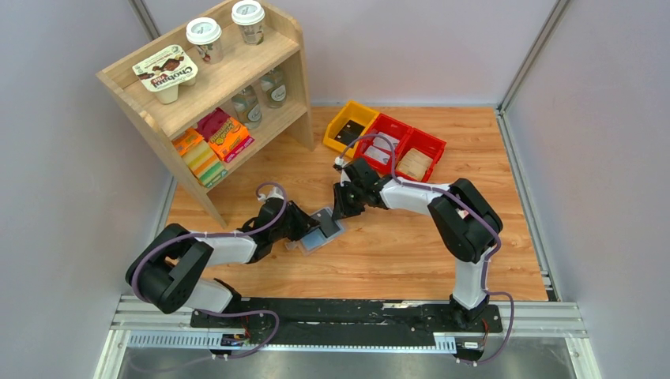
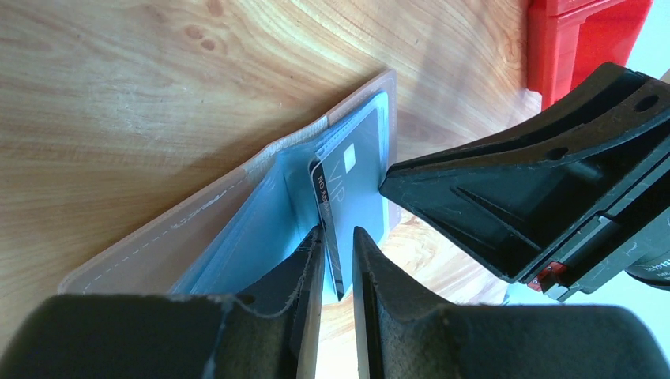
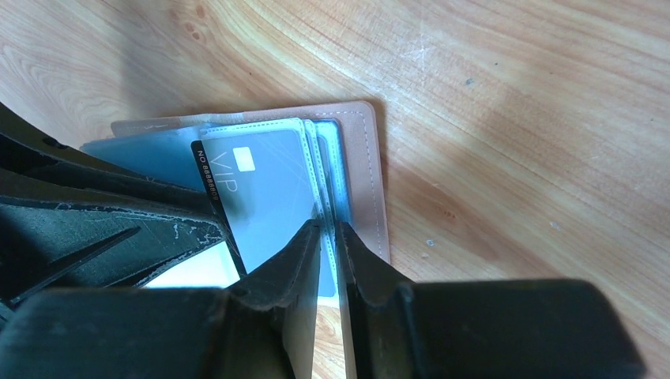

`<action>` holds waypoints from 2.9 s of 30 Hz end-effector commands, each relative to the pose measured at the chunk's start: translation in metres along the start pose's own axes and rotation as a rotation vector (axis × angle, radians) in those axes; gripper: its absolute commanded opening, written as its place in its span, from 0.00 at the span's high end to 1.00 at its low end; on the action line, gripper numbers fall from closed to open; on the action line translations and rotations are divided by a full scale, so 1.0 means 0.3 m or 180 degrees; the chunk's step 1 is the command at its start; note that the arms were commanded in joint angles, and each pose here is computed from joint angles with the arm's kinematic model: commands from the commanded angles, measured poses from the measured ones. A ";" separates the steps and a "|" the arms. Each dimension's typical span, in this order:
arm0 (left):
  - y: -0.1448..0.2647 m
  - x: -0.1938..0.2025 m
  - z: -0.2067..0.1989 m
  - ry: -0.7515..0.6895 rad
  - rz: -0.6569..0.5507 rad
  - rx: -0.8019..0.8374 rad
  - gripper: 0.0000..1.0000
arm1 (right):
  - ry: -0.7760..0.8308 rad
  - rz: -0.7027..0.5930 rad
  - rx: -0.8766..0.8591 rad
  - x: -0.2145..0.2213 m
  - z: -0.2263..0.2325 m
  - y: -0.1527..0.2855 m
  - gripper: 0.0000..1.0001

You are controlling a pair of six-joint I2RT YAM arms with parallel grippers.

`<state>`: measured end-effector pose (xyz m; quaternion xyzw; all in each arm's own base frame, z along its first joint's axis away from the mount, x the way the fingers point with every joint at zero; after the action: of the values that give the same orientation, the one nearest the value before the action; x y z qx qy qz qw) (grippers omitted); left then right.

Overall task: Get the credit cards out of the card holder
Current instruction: Remove the credit card from the card holder.

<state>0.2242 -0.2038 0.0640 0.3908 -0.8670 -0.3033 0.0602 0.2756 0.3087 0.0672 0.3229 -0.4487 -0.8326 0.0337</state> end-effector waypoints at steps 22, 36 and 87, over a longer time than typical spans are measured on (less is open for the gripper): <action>0.003 0.011 -0.005 -0.0051 0.0059 0.0193 1.00 | 0.0099 -0.0371 0.0037 -0.068 0.040 0.080 0.78; 0.004 0.017 0.039 0.0010 0.0073 -0.0048 1.00 | -0.0037 0.0065 -0.0094 -0.001 0.023 -0.017 0.79; 0.064 -0.080 0.144 0.0163 -0.0344 -0.0220 0.92 | -0.0175 0.0312 -0.0018 0.062 -0.028 -0.067 0.80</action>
<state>0.2248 -0.1702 0.0522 0.4340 -0.8468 -0.2952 0.0858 0.2765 0.3212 0.0681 0.3046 -0.4161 -0.8557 0.0428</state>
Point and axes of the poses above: each gripper's point midway between its finger pads, its own y axis back along the fingers, its own z axis along the line the jaws close on, x = y × z, the point moved 5 cm from there along y, back along the fingers, and after that the axes turned 11 degrees about y, right-handed, at the moved point
